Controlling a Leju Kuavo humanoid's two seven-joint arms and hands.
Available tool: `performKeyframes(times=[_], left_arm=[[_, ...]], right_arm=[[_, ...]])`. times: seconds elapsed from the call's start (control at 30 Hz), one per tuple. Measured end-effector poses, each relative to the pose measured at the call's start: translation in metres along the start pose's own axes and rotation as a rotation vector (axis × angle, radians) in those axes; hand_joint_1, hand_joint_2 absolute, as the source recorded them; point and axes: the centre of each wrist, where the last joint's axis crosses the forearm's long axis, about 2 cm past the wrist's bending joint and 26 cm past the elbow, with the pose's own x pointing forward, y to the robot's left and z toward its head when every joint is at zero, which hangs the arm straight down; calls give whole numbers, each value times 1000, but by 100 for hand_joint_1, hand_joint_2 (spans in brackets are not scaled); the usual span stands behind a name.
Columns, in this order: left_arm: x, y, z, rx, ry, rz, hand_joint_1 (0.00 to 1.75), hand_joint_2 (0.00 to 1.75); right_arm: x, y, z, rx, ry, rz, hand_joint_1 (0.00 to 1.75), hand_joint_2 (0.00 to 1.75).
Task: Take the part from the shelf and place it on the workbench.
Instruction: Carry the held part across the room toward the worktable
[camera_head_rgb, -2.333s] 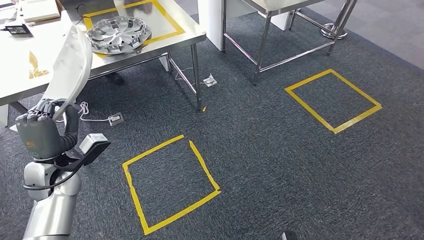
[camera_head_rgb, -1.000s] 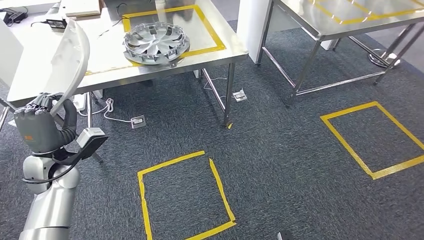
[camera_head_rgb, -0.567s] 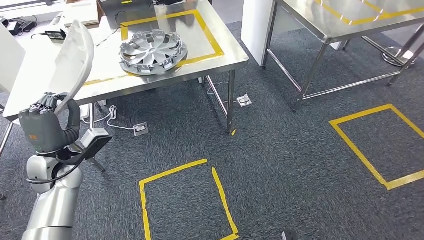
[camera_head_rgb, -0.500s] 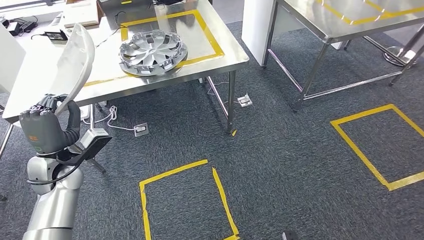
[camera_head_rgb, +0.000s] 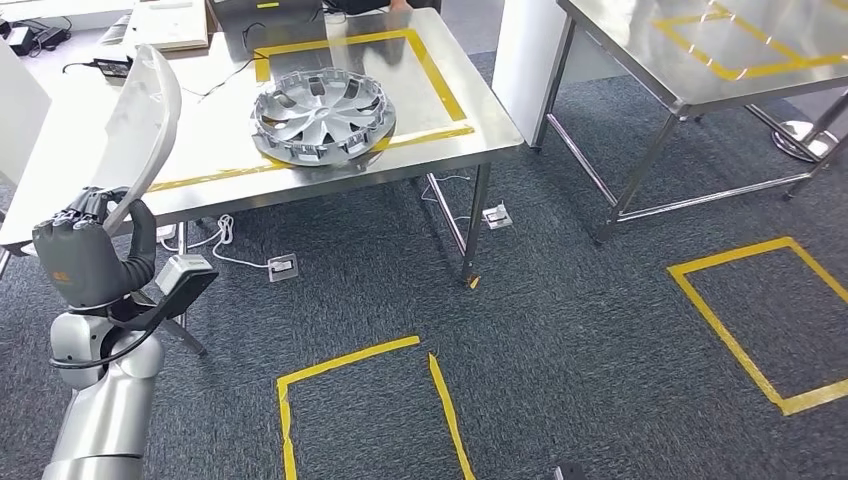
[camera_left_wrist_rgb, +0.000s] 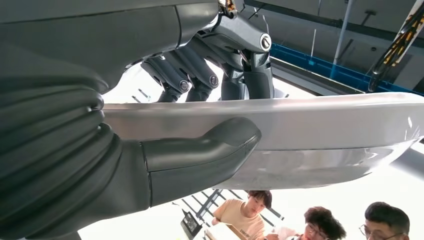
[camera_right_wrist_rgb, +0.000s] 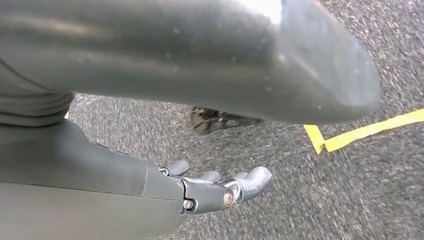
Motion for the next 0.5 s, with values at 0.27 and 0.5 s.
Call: performKeyframes(times=[0.27, 0.5], left_arm=[[5, -3, -2, -11, 8, -2, 175, 175], [6, -2, 1, -15, 11, -5, 175, 175]], right_arm=[[-3, -2, 1, -3, 29, 5, 0, 0], [-3, -1, 1, 2, 26, 9, 0, 0]])
